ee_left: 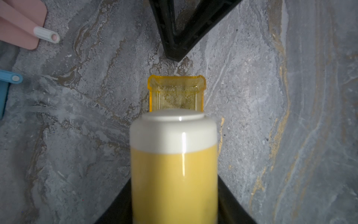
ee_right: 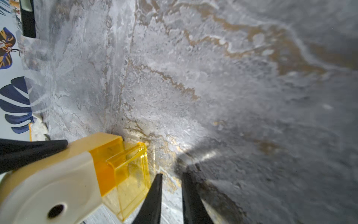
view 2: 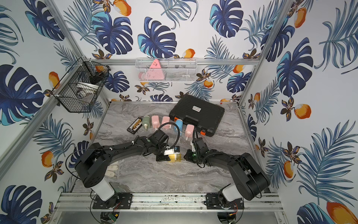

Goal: Put the tray back into the pencil sharpener
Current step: Close the container of the pencil sharpener.

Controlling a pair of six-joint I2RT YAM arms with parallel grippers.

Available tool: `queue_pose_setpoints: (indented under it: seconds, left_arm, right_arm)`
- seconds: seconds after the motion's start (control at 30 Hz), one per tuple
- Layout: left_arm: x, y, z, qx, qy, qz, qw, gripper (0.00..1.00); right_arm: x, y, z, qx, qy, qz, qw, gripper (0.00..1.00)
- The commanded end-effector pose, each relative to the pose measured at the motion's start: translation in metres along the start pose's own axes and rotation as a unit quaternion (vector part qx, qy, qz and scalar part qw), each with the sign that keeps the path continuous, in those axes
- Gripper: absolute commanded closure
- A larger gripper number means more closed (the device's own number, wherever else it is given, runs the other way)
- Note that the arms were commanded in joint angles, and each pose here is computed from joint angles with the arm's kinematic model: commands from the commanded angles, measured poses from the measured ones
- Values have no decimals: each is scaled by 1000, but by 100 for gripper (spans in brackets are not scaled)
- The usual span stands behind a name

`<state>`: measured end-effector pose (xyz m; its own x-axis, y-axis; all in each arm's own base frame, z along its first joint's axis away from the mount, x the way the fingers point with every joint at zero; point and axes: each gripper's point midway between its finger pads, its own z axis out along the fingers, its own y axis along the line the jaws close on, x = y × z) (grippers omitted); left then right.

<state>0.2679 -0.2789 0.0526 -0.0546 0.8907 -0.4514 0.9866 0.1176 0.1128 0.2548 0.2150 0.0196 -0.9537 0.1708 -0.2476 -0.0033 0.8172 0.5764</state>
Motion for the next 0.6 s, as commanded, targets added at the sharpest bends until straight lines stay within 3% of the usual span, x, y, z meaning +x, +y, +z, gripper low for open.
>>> queue_pose_setpoints:
  seconds: [0.0,0.57]
  left_arm:
    - [15,0,6,-6,32,1,999,56]
    - [15,1,7,-5,33,-1,999,56]
  right_arm:
    - [-4,20,3,-42,6,-8,999,78]
    - [3,47,23,-80,37,-24,996,80]
